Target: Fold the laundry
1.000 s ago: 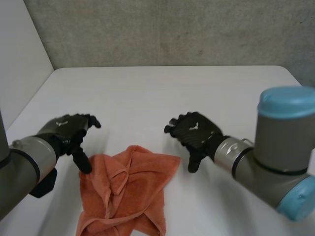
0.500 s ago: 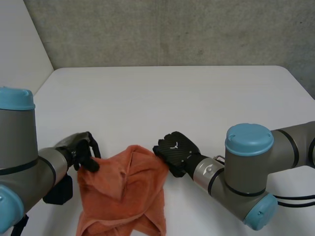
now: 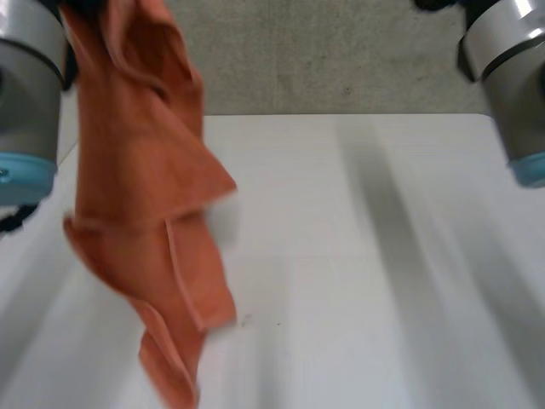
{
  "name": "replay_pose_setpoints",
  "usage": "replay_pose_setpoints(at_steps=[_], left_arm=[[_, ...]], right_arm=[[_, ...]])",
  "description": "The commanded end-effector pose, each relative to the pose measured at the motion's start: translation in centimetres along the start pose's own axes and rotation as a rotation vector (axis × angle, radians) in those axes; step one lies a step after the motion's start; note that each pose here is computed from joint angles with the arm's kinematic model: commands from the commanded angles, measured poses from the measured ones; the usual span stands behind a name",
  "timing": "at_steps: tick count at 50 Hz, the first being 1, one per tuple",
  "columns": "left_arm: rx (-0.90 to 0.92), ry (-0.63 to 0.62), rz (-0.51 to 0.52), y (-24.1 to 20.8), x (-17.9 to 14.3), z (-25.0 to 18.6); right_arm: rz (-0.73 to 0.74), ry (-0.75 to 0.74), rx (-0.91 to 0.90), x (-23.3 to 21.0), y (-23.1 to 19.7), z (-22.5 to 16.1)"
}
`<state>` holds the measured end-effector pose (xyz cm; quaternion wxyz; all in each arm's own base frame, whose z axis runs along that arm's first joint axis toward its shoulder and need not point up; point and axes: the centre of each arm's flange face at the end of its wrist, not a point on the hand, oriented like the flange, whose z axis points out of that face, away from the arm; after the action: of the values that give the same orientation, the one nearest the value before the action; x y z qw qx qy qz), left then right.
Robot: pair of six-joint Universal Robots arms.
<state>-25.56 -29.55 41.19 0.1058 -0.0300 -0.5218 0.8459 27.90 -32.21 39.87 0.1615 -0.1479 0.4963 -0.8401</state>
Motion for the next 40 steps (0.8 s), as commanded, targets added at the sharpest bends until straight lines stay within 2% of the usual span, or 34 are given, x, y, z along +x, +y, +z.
replay_pose_setpoints(at_steps=[1,5,9,17,21,23,24,26,29,31,34,40], left_arm=[[0.105,0.014,-0.038,-1.4,0.6,-1.4],[-0.019,0.060,-0.034,1.3,1.8,-3.9],[-0.074,0.091,-0.030,2.0,2.4,-5.6],[-0.054,0.134,-0.053,-0.7,3.2,-7.7],[0.017,0.137,-0.071,-3.8,2.9,-8.0],[0.027,0.140,-0.074,-4.5,2.7,-8.2],[0.034,0.144,-0.075,-5.1,2.6,-8.4],[0.036,0.148,-0.075,-5.5,2.6,-8.7],[0.023,0.153,-0.066,-5.9,2.4,-9.2],[0.013,0.154,-0.063,-6.0,2.3,-9.6],[-0.004,0.161,-0.062,-6.2,2.2,-10.2],[-0.025,0.191,-0.069,-6.3,2.6,-11.6]], right_arm=[[-0.020,-0.085,-0.127,-0.3,2.0,-2.1],[0.010,-0.148,-0.256,-1.3,4.7,-3.9],[0.045,-0.184,-0.437,-2.2,9.0,-6.2],[0.124,-0.219,-0.702,-3.1,14.4,-9.1],[0.193,-0.235,-0.748,-3.9,15.6,-9.6],[0.295,-0.264,-0.774,-5.8,16.2,-9.9],[0.296,-0.264,-0.774,-5.8,16.2,-9.9],[0.416,-0.280,-0.802,-7.3,16.8,-10.2],[0.478,-0.282,-0.812,-8.0,17.1,-10.2],[0.586,-0.284,-0.822,-9.6,17.8,-9.9],[0.657,-0.288,-0.801,-10.7,18.5,-9.0],[0.709,-0.325,-0.779,-12.9,19.7,-8.4]])
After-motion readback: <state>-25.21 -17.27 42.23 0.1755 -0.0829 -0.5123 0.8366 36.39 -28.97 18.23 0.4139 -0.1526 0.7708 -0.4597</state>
